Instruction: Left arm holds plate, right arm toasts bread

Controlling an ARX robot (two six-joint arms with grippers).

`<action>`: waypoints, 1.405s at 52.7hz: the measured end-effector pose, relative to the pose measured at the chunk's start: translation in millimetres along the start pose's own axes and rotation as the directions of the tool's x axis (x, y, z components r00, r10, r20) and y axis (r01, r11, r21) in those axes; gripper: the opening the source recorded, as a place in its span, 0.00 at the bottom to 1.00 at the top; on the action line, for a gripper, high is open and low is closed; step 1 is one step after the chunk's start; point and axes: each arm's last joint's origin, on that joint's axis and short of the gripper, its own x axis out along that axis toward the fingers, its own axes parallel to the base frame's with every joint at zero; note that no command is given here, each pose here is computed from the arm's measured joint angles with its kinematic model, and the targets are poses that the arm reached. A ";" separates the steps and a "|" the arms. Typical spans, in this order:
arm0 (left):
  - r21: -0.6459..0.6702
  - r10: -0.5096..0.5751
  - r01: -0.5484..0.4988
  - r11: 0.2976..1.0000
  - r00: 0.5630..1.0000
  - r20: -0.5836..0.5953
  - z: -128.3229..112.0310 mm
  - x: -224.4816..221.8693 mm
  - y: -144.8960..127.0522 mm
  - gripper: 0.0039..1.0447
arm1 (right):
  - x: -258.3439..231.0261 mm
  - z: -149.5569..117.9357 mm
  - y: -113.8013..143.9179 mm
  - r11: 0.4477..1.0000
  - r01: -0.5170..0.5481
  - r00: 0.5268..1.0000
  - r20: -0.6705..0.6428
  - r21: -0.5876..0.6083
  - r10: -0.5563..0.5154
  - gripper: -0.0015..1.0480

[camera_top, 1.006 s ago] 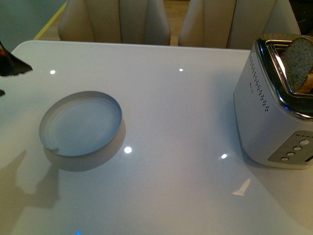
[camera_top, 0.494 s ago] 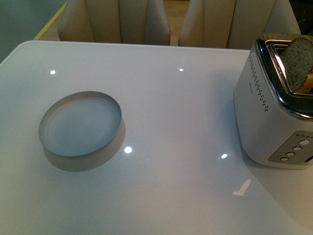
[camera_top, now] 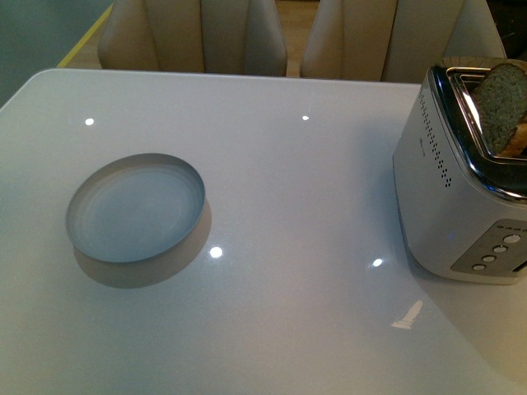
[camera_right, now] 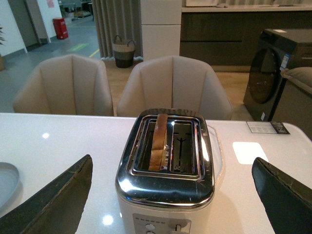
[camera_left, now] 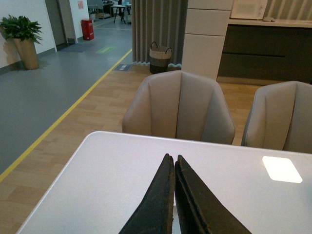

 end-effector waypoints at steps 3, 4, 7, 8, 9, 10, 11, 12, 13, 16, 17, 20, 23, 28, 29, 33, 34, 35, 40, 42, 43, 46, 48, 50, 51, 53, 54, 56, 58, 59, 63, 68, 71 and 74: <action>0.000 0.000 0.000 1.000 1.000 0.001 -4.5 -6.7 2.2 0.03 | 0.0 0.0 0.0 1.000 0.000 1.000 0.000 0.000 0.000 0.91; 0.000 0.001 -0.001 1.000 1.000 0.001 -5.9 -8.8 3.0 0.03 | 0.0 0.0 0.0 1.000 0.000 1.000 0.000 0.000 0.000 0.91; 0.000 0.002 -0.002 1.000 1.000 0.002 -9.2 -13.9 4.7 0.03 | 0.0 0.0 0.0 1.000 0.000 1.000 0.000 0.000 0.000 0.91; 0.000 0.002 -0.002 1.000 1.000 0.002 -10.3 -15.8 5.5 0.03 | 0.0 0.0 0.0 1.000 0.000 1.000 0.000 0.000 0.000 0.91; 0.000 -0.003 0.003 1.000 1.000 0.001 -11.4 -17.6 7.5 0.03 | 0.0 0.0 0.0 1.000 0.000 1.000 0.000 0.000 0.000 0.91; 0.000 -0.018 0.018 1.000 1.000 0.001 -12.3 -19.4 9.4 0.03 | 0.0 0.0 0.0 1.000 0.000 1.000 0.000 0.000 0.000 0.91; 0.001 -0.017 0.017 1.000 1.000 0.001 -12.9 -20.4 10.7 0.03 | 0.0 0.0 0.0 1.000 0.000 1.000 0.000 0.000 0.000 0.91; 0.002 -0.011 0.011 1.000 1.000 0.002 -14.4 -23.1 13.1 0.03 | 0.0 0.0 0.0 1.000 0.000 1.000 0.000 0.000 0.000 0.91; 0.002 -0.002 0.002 1.000 1.000 0.001 -16.0 -25.6 15.0 0.03 | 0.0 0.0 0.0 1.000 0.000 1.000 0.000 0.000 0.000 0.91; 0.002 0.007 -0.007 1.000 1.000 0.002 -19.1 -32.0 16.7 0.03 | 0.0 0.0 0.0 1.000 0.000 1.000 0.000 0.000 0.000 0.91; 0.002 0.003 -0.003 1.000 1.000 0.002 -20.2 -34.2 16.7 0.03 | 0.0 0.0 0.0 1.000 0.000 1.000 0.000 0.000 0.000 0.91; 0.002 0.002 -0.002 1.000 1.000 0.001 -23.0 -39.7 16.7 0.03 | 0.0 0.0 0.0 1.000 0.000 1.000 0.000 0.000 0.000 0.91; 0.002 0.004 -0.004 1.000 1.000 0.000 -25.7 -44.9 16.9 0.03 | 0.0 0.0 0.0 1.000 0.000 1.000 0.000 0.000 0.000 0.91; 0.002 0.004 -0.004 1.000 1.000 0.000 -28.0 -50.1 16.9 0.03 | 0.0 0.0 0.0 1.000 0.000 1.000 0.000 0.000 0.000 0.91; 0.002 0.003 -0.003 1.000 1.000 0.000 -28.6 -51.2 16.9 0.03 | 0.0 0.0 0.0 1.000 0.000 1.000 0.000 0.000 0.000 0.91; 0.002 0.004 -0.004 1.000 1.000 0.001 -29.7 -54.6 16.9 0.03 | 0.0 0.0 0.0 1.000 0.000 1.000 0.000 0.000 0.000 0.91; 0.002 0.004 -0.004 1.000 1.000 0.002 -30.0 -55.6 16.9 0.03 | 0.0 0.0 0.0 1.000 0.000 1.000 0.000 0.000 0.000 0.91; 0.002 0.003 -0.003 1.000 1.000 0.001 -31.3 -56.4 16.9 0.03 | 0.0 0.0 0.0 1.000 0.000 1.000 0.000 0.000 0.000 0.91; 0.003 0.003 -0.003 1.000 1.000 0.008 -37.8 -61.4 17.0 0.03 | 0.0 0.0 0.0 1.000 0.000 1.000 0.000 0.000 0.000 0.91; 0.003 0.004 -0.004 1.000 1.000 0.013 -37.0 -63.3 17.0 0.03 | 0.0 0.0 0.0 1.000 0.000 1.000 0.000 0.000 0.000 0.91; 0.003 0.004 -0.004 1.000 1.000 0.014 -36.6 -64.4 17.0 0.03 | 0.0 0.0 0.0 1.000 0.000 1.000 0.000 0.000 0.000 0.91; 0.003 0.003 -0.003 1.000 1.000 0.016 -36.0 -66.6 16.9 0.03 | 0.0 0.0 0.0 1.000 0.000 1.000 0.000 0.000 0.000 0.91; 0.003 0.004 -0.004 1.000 1.000 0.018 -35.7 -67.7 16.9 0.03 | 0.0 0.0 0.0 1.000 0.000 1.000 0.000 0.000 0.000 0.91; 0.003 0.003 -0.003 1.000 1.000 0.018 -35.5 -69.0 16.9 0.03 | 0.0 0.0 0.0 1.000 0.000 1.000 0.000 0.000 0.000 0.91; 0.003 0.003 -0.003 1.000 1.000 0.018 -35.5 -69.6 16.9 0.03 | 0.0 0.0 0.0 1.000 0.000 1.000 0.000 0.000 0.000 0.91; 0.003 0.003 -0.003 1.000 1.000 0.018 -35.4 -70.8 16.9 0.03 | 0.0 0.0 0.0 1.000 0.000 1.000 0.000 0.000 0.000 0.91; 0.003 0.003 -0.003 1.000 1.000 0.018 -35.3 -71.1 16.9 0.03 | 0.0 0.0 0.0 1.000 0.000 1.000 0.000 0.000 0.000 0.91; 0.003 0.004 -0.004 1.000 1.000 0.019 -35.2 -72.3 16.9 0.03 | 0.0 0.0 0.0 1.000 0.000 1.000 0.000 0.000 0.000 0.91; 0.003 0.003 -0.003 1.000 1.000 0.021 -34.9 -73.5 16.9 0.03 | 0.0 0.0 0.0 1.000 0.000 1.000 0.000 0.000 0.000 0.91; 0.003 0.003 -0.003 1.000 1.000 0.022 -34.8 -74.4 16.9 0.03 | 0.0 0.0 0.0 1.000 0.000 1.000 0.000 0.000 0.000 0.91; 0.003 0.003 -0.003 1.000 1.000 0.020 -34.9 -76.6 16.9 0.03 | 0.0 0.0 0.0 1.000 0.000 1.000 0.000 0.000 0.000 0.91; 0.003 0.004 -0.004 1.000 1.000 0.022 -34.9 -79.6 16.9 0.03 | 0.0 0.0 0.0 1.000 0.000 1.000 0.000 0.000 0.000 0.91; 0.003 0.003 -0.003 1.000 1.000 0.021 -35.0 -80.5 16.9 0.03 | 0.0 0.0 0.0 1.000 0.000 1.000 0.000 0.000 0.000 0.91; 0.003 0.003 -0.003 1.000 1.000 0.021 -35.1 -81.6 16.9 0.03 | 0.0 0.0 0.0 1.000 0.000 1.000 0.000 0.000 0.000 0.91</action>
